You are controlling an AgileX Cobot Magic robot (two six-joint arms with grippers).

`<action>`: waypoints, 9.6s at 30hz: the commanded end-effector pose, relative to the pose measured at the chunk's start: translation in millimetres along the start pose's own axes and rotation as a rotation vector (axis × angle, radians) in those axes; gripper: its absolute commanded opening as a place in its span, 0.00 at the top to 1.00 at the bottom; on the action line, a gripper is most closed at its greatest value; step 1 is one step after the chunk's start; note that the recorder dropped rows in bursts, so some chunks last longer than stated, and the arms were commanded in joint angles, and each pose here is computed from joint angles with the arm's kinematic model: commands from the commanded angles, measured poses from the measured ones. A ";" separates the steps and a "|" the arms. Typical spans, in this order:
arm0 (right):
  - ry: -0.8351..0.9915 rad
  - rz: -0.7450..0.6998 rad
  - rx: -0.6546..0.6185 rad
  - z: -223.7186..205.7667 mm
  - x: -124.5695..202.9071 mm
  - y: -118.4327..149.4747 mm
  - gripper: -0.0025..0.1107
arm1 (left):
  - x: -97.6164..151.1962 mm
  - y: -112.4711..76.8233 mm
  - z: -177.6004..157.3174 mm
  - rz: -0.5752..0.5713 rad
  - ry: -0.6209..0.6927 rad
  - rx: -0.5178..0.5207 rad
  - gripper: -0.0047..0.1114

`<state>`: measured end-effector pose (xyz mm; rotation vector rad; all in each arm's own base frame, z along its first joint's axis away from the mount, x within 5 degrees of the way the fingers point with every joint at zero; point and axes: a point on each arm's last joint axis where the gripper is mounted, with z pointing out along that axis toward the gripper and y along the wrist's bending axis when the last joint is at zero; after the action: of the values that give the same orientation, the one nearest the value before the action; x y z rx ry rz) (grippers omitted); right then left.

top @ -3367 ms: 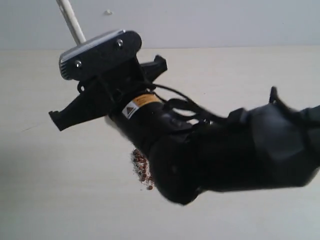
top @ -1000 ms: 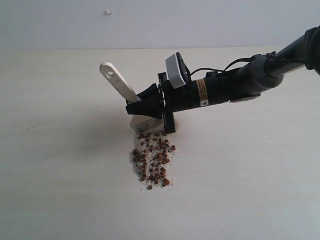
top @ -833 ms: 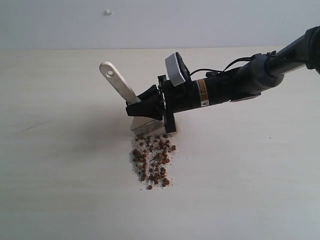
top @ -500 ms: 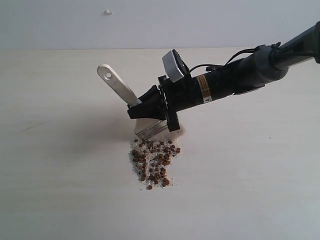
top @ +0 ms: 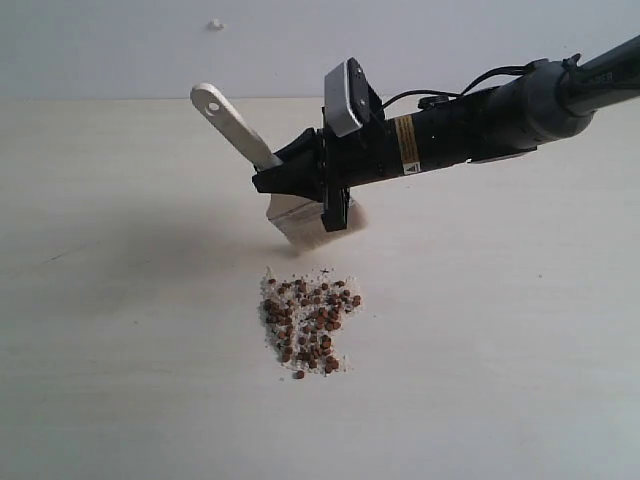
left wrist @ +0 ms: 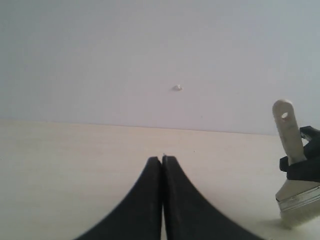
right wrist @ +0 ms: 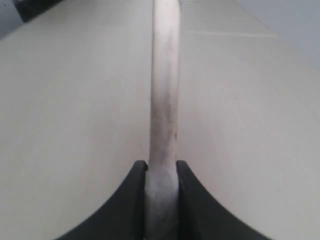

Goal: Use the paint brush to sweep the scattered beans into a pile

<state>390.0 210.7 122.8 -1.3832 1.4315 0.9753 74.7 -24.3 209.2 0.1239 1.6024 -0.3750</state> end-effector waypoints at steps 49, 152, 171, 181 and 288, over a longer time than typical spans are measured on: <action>0.351 0.651 0.622 0.1 -37.1 66.9 0.98 | -0.6 -0.4 -0.5 0.004 -0.007 0.005 0.96; 0.518 1.247 0.819 -133.3 16.6 62.3 0.90 | -0.6 -0.4 -0.5 0.006 -0.007 0.005 0.96; 0.529 0.992 0.938 -148.5 2.9 52.5 0.26 | -0.6 -0.4 -0.5 0.008 -0.007 0.005 0.96; 0.351 0.897 0.992 -174.1 -61.9 78.8 0.98 | -0.6 -0.4 -0.5 0.008 -0.007 0.005 0.96; -0.106 0.483 1.506 -247.5 -6.8 315.7 0.98 | -0.6 -0.4 -0.5 0.008 -0.007 0.005 0.96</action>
<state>56.7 -1.9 188.4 0.1226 1.7758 0.0309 74.7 -24.3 209.2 0.1330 1.6011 -0.3662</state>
